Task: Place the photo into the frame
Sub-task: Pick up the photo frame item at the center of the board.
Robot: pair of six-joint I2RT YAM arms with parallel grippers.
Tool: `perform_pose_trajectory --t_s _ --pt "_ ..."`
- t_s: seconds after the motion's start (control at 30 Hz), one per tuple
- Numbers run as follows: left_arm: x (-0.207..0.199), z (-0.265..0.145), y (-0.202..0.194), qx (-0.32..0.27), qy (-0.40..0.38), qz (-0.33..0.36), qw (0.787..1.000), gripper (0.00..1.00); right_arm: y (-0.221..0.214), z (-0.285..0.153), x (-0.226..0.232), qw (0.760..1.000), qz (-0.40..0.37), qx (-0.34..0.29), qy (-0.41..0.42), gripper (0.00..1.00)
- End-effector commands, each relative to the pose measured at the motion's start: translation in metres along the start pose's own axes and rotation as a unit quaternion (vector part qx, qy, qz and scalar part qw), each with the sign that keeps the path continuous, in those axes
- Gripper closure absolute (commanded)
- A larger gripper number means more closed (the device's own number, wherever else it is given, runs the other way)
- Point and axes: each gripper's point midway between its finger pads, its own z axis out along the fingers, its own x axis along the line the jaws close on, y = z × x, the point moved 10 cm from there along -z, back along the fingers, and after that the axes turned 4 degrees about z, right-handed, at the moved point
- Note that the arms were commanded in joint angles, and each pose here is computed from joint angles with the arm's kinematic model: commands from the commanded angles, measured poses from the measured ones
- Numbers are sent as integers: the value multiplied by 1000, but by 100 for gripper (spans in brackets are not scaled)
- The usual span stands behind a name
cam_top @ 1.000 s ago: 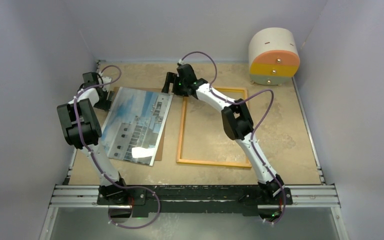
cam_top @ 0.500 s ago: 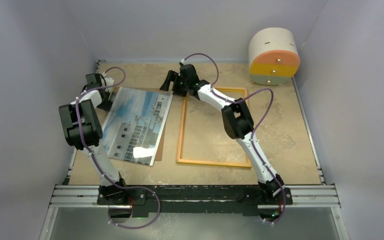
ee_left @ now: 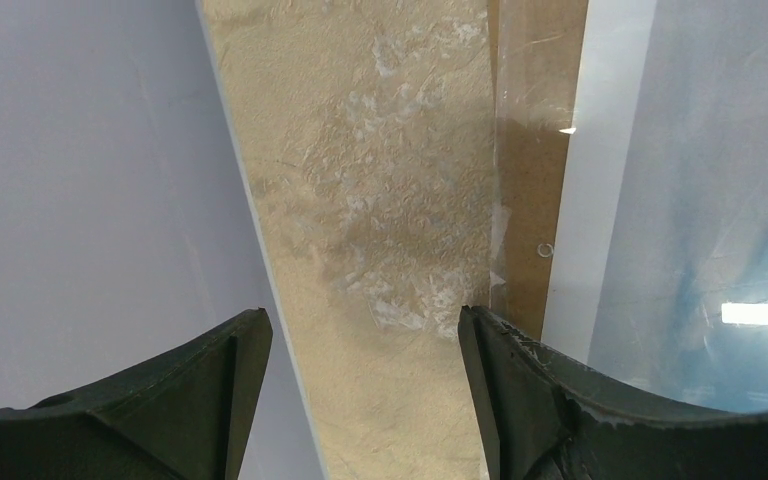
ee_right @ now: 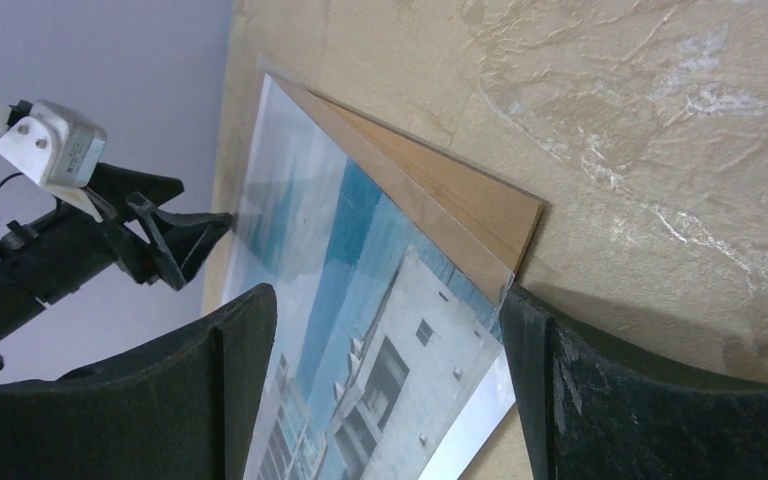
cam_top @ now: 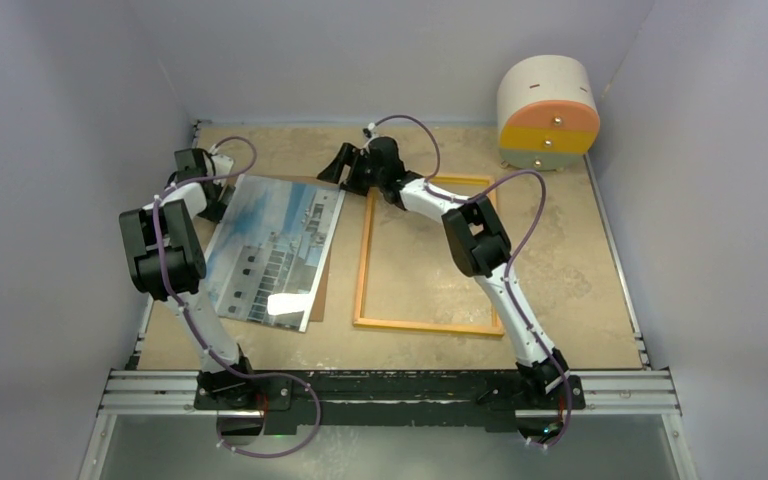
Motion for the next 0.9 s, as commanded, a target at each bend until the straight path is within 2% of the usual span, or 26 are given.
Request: perform_pose_trajectory --t_s 0.0,0.37,0.73,0.87 --pt "-35 13 -25 46 -74 20 996 26 16 -21 44 997 3 -6 73 17" --pt "-38 13 -26 48 -77 21 996 26 26 -37 68 995 -33 -29 92 18" --pt "-38 12 -25 47 -80 17 996 26 12 -32 75 989 -4 15 149 20" --pt "-38 11 -24 46 -87 11 995 26 -2 -24 76 987 23 28 154 24"
